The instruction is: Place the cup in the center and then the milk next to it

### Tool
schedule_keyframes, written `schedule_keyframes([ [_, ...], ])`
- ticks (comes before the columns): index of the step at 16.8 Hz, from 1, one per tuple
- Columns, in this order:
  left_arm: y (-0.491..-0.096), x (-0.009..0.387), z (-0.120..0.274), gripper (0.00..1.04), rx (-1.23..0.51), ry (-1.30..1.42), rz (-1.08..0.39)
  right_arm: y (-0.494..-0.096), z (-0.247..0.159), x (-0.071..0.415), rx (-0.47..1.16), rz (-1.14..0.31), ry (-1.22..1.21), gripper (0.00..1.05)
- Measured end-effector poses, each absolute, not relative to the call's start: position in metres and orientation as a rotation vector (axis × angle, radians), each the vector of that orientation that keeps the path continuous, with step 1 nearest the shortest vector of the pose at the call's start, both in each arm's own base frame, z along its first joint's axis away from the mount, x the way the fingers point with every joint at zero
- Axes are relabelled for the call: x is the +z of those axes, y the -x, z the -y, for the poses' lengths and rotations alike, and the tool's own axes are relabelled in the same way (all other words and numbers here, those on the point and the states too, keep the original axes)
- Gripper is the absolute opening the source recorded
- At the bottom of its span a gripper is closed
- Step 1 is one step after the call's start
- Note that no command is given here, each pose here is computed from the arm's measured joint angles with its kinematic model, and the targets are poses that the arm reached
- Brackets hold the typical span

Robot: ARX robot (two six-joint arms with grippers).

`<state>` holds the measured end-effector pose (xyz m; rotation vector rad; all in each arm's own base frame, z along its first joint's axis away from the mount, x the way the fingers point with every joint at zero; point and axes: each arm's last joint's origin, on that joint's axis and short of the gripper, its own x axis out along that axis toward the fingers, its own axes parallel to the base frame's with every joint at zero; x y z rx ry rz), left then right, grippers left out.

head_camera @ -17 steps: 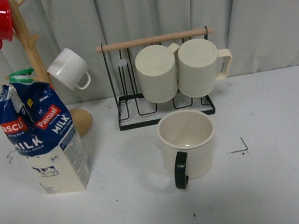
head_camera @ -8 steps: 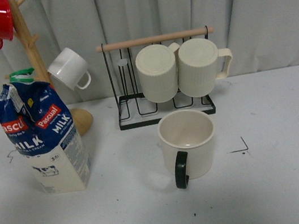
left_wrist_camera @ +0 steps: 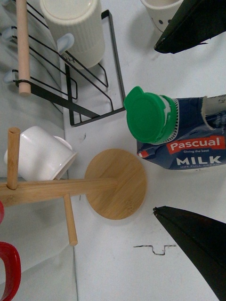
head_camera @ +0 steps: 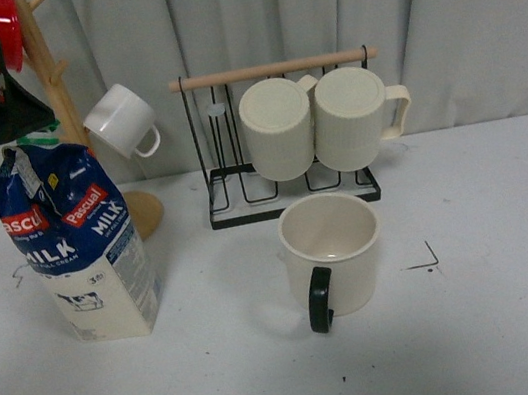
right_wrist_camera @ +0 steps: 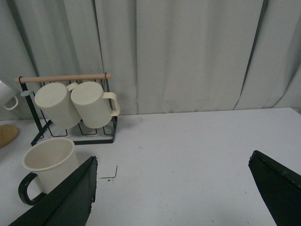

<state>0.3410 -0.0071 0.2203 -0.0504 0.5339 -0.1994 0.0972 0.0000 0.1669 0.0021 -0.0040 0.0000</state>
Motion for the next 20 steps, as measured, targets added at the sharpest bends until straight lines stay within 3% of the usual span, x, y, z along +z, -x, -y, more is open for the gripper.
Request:
schedule_keyframes([
  [6, -0.348, 0.198, 0.022, 0.97, -0.195, -0.030, -0.602, -0.097, 0.000, 0.167, 0.000, 0.004, -0.002, 0.98],
  [12, -0.347, 0.194, 0.028, 0.71, -0.198, -0.044, -0.608, -0.097, 0.000, 0.167, 0.000, 0.004, -0.002, 0.98],
  [15, -0.347, 0.194, 0.029, 0.64, -0.200, -0.045, -0.604, -0.097, 0.000, 0.167, 0.000, 0.004, -0.002, 0.98],
  [20, -0.348, 0.192, 0.029, 0.24, -0.182, -0.049, -0.593, -0.097, 0.000, 0.167, 0.000, 0.004, -0.002, 0.98],
])
